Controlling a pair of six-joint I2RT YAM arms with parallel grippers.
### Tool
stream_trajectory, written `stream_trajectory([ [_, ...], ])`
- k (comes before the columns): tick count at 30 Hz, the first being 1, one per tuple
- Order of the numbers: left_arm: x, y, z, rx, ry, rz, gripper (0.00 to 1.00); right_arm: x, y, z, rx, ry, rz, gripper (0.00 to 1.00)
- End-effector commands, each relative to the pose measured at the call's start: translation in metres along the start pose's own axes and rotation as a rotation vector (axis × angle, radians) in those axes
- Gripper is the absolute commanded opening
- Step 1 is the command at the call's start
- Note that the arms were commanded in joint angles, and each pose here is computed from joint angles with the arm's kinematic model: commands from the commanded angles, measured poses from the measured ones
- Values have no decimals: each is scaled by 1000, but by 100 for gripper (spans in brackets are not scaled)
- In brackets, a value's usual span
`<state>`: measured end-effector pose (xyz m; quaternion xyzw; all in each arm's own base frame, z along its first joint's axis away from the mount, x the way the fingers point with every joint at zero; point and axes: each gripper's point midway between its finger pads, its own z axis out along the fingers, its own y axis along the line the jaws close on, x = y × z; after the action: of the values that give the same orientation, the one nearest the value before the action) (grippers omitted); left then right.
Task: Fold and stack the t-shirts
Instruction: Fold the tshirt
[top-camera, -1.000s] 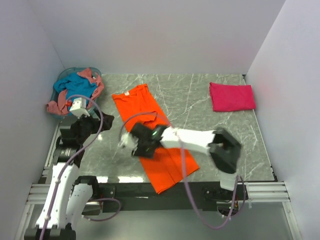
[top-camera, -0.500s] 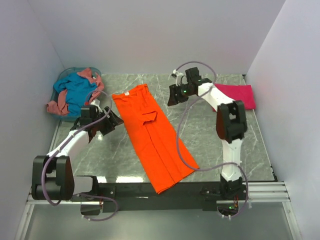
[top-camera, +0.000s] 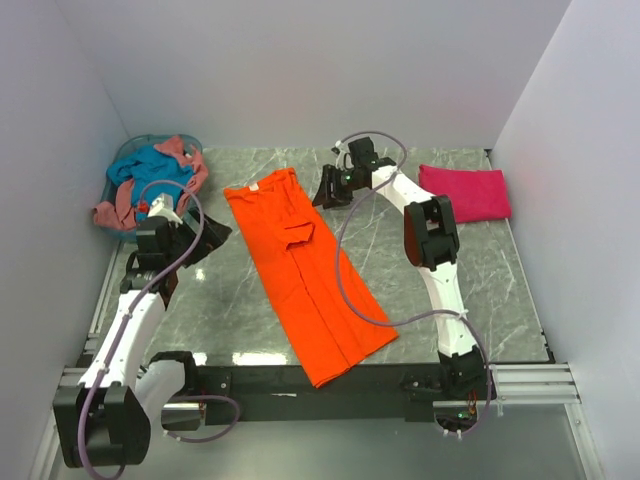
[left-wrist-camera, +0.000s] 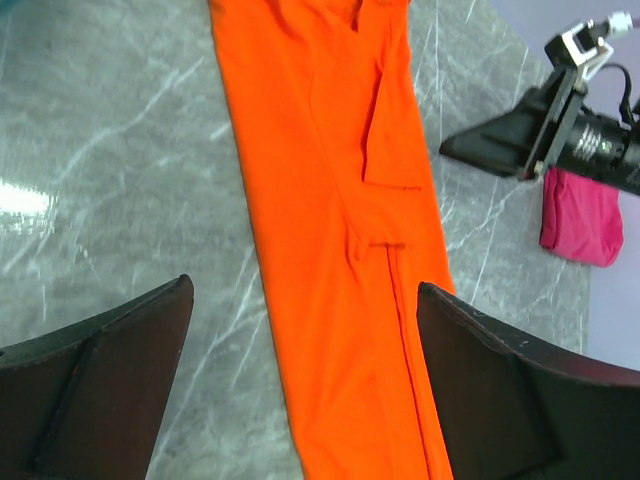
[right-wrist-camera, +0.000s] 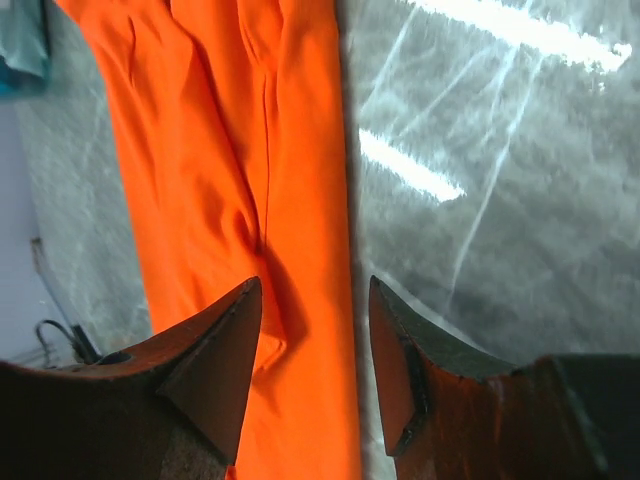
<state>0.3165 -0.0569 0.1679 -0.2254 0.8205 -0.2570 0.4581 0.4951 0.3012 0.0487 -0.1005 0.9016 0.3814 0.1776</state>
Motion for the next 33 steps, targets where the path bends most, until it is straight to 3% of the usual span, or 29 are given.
stream_trajectory([
  [1, 2, -7, -11, 33, -10, -21, 99, -4, 11, 12, -51, 12, 73, 54],
  [13, -7, -22, -33, 68, -40, 5, 99, 3, 12, 37, -56, 48, 125, 43],
  [16, -5, -23, -34, 76, -39, -2, 99, 4, 13, 37, -48, 48, 127, 36],
  [20, -1, -23, -33, 86, -27, -15, 99, -7, 10, 31, -21, 5, 125, 17],
  [25, 0, -23, -35, 85, -21, -9, 99, -29, 4, 14, -8, -68, 149, 4],
  [33, 12, -24, -25, 120, 32, -25, 98, -50, -24, -16, 21, -144, 190, 1],
])
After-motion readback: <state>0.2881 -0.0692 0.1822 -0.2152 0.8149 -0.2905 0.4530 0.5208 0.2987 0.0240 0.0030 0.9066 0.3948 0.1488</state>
